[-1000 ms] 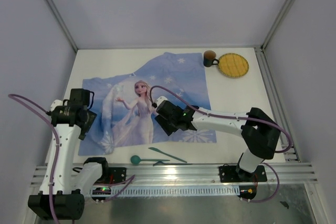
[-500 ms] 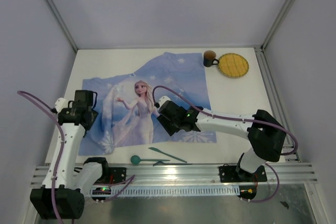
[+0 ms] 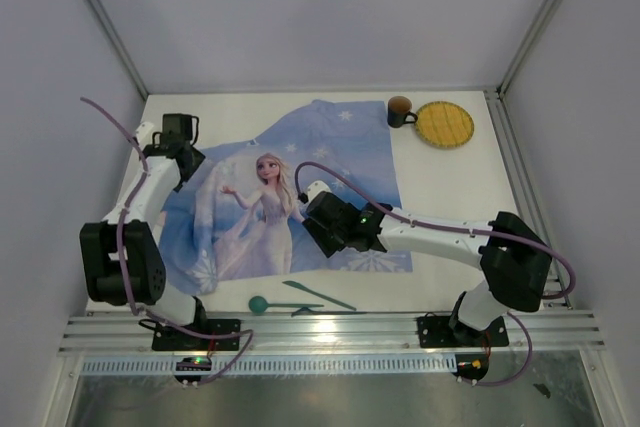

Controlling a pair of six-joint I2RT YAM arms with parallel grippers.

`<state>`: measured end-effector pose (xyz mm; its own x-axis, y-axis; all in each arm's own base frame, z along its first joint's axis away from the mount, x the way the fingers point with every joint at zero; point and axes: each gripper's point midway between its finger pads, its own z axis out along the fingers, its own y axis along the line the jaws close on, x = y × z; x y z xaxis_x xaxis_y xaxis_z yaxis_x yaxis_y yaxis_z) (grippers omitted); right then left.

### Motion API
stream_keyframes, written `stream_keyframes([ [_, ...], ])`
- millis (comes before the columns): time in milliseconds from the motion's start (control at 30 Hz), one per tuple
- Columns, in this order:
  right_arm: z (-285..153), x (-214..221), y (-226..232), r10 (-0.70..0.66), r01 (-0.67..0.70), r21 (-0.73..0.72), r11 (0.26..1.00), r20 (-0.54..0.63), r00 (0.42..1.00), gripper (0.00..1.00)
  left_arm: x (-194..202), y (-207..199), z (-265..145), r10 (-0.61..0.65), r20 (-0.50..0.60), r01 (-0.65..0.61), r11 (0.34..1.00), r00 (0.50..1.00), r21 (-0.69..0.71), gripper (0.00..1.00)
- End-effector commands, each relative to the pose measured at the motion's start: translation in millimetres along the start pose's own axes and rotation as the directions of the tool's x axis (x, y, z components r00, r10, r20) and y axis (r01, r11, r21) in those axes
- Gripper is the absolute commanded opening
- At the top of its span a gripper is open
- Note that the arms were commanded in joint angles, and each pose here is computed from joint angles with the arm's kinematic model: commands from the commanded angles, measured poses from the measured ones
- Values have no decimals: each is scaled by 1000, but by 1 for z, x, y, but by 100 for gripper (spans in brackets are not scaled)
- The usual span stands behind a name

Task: Set the dinner table for one person

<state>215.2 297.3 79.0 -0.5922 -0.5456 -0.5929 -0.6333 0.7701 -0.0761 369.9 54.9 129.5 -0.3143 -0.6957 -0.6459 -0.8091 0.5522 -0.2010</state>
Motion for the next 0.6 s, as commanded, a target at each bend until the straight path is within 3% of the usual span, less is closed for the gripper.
stream_keyframes([
  [0, -12, -8, -10, 40, -42, 39, 998, 48, 998, 59, -13, -26, 15, -39, 18, 37, 997, 999, 60, 63],
  [233, -15, 1, -25, 53, -56, 95, 994, 34, 998, 59, 17, -26, 68, -97, -115, 92, 995, 989, -42, 61],
  [567, -23, 7, -37, 68, -70, 129, 989, 21, 997, 59, 34, -31, 101, -197, -178, 187, 980, 964, -72, 60],
])
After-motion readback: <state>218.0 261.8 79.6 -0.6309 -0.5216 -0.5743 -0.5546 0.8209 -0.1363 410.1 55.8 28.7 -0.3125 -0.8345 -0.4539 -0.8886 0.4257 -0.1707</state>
